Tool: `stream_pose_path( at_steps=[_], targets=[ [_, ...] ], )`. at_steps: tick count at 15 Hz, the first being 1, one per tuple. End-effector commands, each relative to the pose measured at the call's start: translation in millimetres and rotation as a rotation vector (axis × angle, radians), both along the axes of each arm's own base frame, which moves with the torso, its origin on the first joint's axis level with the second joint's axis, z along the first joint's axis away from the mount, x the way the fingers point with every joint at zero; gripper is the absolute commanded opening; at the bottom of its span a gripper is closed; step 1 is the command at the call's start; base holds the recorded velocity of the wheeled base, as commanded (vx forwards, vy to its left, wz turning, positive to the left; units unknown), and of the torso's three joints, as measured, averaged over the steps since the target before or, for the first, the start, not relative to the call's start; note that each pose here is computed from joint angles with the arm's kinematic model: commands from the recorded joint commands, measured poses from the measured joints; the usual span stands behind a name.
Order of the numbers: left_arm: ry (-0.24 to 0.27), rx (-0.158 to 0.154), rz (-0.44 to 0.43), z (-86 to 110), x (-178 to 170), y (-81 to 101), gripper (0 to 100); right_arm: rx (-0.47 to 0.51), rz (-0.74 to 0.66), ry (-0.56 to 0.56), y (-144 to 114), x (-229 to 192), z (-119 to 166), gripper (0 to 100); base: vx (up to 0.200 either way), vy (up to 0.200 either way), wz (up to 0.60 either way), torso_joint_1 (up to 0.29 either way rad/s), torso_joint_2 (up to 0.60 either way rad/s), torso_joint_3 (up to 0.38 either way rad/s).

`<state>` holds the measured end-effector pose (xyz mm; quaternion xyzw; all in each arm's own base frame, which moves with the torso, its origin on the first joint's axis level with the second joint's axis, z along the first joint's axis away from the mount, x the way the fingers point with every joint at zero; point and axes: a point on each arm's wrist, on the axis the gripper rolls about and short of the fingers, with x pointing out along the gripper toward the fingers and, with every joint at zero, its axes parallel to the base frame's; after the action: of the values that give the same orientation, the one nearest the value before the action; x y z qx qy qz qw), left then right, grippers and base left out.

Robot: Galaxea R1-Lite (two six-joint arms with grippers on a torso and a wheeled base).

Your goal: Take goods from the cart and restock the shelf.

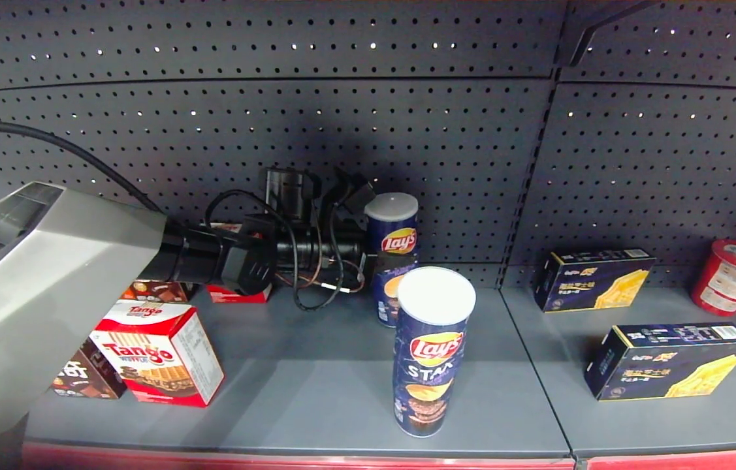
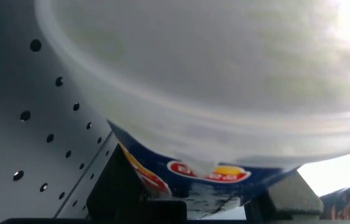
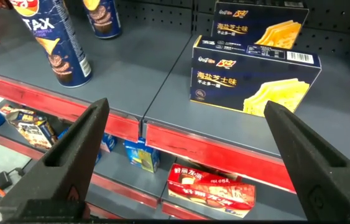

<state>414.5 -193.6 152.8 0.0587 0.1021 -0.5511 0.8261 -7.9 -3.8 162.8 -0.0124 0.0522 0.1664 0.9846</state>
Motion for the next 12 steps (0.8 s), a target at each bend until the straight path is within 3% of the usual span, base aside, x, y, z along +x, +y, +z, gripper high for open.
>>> stream_pose_path(
  at_steps=[1,7,8,12],
  targets=[
    [-0.007,-0.003,-0.002,-0.7,3.9,-2.4,0,0.002,-0.002,-0.003,-0.1,-0.3,0.4,100,0.000,0.000,0.00,0.000,0.00,0.000],
    [-0.003,-0.001,-0.005,-4.3,5.3,-5.3,0,0.002,-0.002,-0.003,-0.1,-0.3,0.4,100,0.000,0.000,0.00,0.000,0.00,0.000],
    [-0.002,0.000,-0.005,-5.0,5.5,-5.4,100,0.001,-0.002,-0.001,0.0,-0.2,0.0,100,0.000,0.000,0.00,0.000,0.00,0.000],
    [0.004,0.002,-0.005,-6.1,4.4,-4.9,100,0.001,-0.002,-0.001,0.0,-0.2,0.0,100,0.000,0.000,0.00,0.000,0.00,0.000]
  ],
)
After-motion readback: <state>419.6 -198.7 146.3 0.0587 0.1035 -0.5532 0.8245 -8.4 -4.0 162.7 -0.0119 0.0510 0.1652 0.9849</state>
